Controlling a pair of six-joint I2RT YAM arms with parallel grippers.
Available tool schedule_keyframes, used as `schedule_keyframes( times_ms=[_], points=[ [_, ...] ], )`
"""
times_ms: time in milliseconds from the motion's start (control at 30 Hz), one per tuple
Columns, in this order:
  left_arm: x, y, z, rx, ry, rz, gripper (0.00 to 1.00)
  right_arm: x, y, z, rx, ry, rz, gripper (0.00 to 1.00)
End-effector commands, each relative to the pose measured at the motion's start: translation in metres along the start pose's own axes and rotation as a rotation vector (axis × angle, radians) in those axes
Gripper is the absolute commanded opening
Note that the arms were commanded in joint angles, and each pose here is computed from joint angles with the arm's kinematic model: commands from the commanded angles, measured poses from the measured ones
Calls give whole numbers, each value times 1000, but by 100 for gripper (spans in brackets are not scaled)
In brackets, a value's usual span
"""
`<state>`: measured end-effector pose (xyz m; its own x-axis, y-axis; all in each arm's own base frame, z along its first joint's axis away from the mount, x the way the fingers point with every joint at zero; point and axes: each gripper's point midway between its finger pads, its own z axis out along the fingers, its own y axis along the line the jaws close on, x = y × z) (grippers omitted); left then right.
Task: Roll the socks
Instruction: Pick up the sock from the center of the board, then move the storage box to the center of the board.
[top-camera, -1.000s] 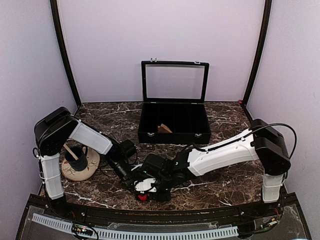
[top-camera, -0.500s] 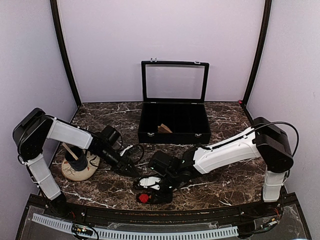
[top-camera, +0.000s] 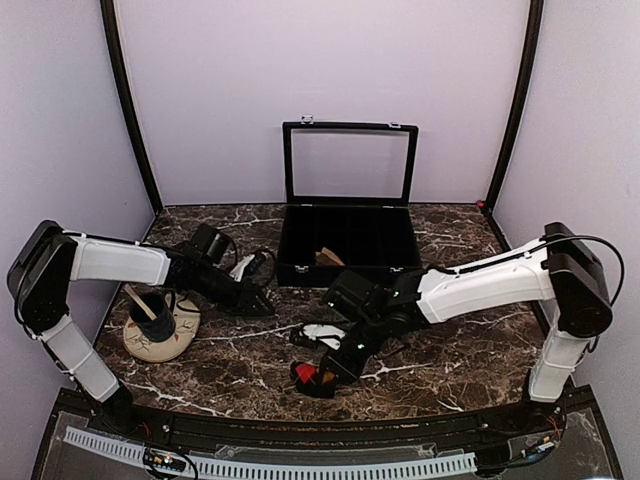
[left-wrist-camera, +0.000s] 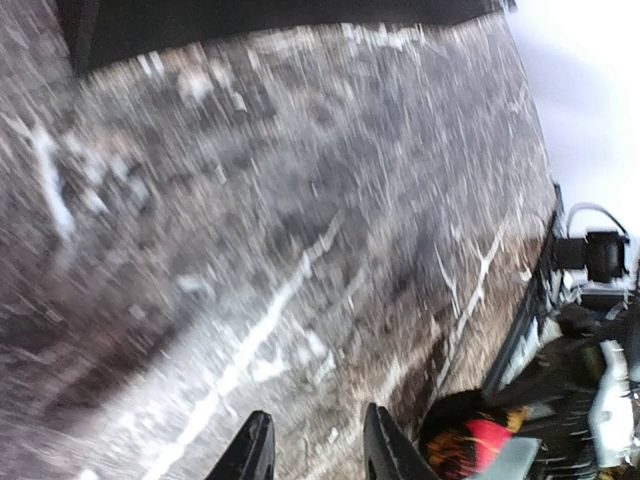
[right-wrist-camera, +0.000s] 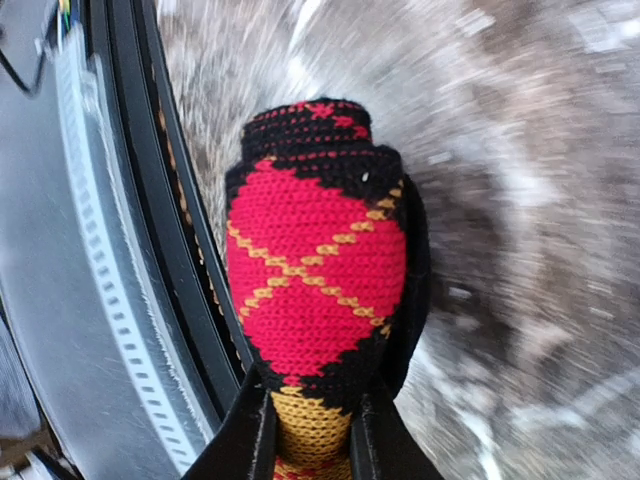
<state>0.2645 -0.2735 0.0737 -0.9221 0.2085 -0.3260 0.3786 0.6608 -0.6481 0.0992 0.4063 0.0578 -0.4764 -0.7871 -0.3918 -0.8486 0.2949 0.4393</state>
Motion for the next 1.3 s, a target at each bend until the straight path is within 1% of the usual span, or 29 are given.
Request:
schedule_keyframes(
  times_ms=[0,133,333,467,600,700,867,933,1067,1167,1267],
  points=[
    [-37,-3,-23,-86,-143,31,33,-44,-7,-48,44,-153,61,0],
    [-52,-3,-33,-119,-201,40,33,-74,-32,-89,146,-240,104,0],
    [-66,0,-43,-157,-248,41,33,-119,-84,-158,355,-404,168,0],
    [-72,3,-49,-178,-270,37,34,-138,-121,-192,504,-450,190,0],
    [-79,6,-56,-205,-298,32,34,-150,-157,-213,629,-480,203,0],
    [-85,8,-59,-219,-322,18,34,-153,-186,-215,713,-481,210,0],
    [-96,12,-63,-248,-353,-3,34,-148,-229,-205,835,-436,203,0],
    [-100,15,-65,-266,-371,-11,34,-146,-245,-203,867,-439,206,0],
    [-105,18,-69,-284,-391,-15,35,-139,-269,-198,893,-418,219,0],
    [-108,19,-67,-283,-391,-10,35,-134,-280,-196,892,-411,230,0],
    [-108,23,-64,-293,-382,-14,35,-122,-287,-182,874,-352,233,0]
  ],
)
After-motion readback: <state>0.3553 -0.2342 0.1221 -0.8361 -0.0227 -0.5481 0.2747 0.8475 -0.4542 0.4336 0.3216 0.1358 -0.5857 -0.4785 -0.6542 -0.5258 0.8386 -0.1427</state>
